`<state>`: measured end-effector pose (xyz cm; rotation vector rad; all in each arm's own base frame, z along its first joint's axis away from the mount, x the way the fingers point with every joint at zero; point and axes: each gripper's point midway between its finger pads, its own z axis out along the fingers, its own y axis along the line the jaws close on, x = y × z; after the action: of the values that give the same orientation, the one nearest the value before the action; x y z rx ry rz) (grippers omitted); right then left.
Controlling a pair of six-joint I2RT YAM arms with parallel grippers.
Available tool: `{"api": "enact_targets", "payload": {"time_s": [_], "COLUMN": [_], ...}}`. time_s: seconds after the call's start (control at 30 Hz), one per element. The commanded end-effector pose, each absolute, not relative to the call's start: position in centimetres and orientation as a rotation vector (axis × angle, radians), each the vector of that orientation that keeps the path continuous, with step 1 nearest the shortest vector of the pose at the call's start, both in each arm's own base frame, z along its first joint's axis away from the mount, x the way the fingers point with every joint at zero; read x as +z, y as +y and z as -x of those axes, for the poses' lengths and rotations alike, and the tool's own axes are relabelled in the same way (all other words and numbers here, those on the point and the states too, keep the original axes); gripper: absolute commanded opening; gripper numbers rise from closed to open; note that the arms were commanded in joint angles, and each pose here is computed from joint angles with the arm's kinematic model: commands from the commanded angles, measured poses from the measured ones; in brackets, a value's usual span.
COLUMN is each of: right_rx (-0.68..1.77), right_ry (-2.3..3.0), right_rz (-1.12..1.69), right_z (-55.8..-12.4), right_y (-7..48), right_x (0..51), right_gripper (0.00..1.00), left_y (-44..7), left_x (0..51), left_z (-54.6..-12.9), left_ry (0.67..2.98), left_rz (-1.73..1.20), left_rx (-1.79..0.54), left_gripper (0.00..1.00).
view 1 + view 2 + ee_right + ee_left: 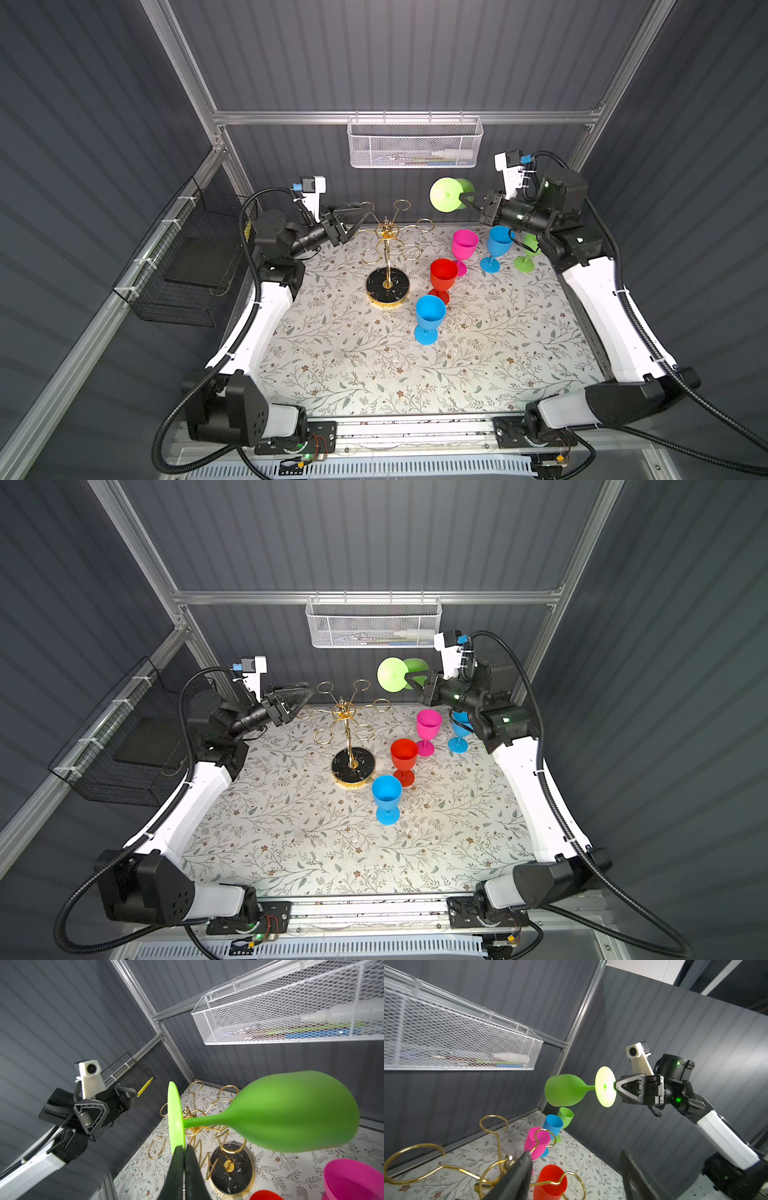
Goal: Take the wine glass off the wine glass rack
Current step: 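Close the left gripper on the green glass's foot beside the right gripper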
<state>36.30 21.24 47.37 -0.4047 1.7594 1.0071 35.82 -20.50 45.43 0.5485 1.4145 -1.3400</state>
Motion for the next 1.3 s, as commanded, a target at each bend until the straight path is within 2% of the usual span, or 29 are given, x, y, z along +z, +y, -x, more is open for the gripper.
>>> {"api": "enact_targets", "payload": {"time_s": [0.0, 0.37, 0.67, 0.9, 1.1, 1.27], "right_rx": [0.935, 0.972, 1.008, 1.005, 0.995, 1.0], "right_ry": [1.761, 1.732, 1.713, 1.719, 1.714, 1.718], "right_rz": [0.496, 0.651, 0.715, 0.744, 0.757, 0.763], "right_z": [-34.8, -31.7, -30.7, -30.3, -30.1, -30.0], "right_y": [22.4, 27.3, 29.7, 31.0, 31.6, 32.0], "right_x": [47.3, 48.2, 48.7, 48.6, 48.7, 48.5], "right_gripper": [0.0, 0.0, 0.0, 0.0, 0.0, 0.0], "left_y": [-22.1, -26.3, -26.8, -27.0, -27.0, -26.9], "left_x": [48.6, 48.9, 47.5, 47.6, 47.6, 48.1], "left_z": [-32.4, -30.5, -30.2, -29.7, -29.4, -28.9], "left_ry": [1.301, 1.275, 1.308, 1.301, 1.295, 1.264], "left_rz": [-0.718, -0.857, -0.864, -0.884, -0.887, -0.888], "left_rx": [-1.467, -1.513, -1.545, -1.561, -1.573, -1.605], "left_gripper": [0.68, 0.66, 0.61, 0.45, 0.24, 0.12]}}
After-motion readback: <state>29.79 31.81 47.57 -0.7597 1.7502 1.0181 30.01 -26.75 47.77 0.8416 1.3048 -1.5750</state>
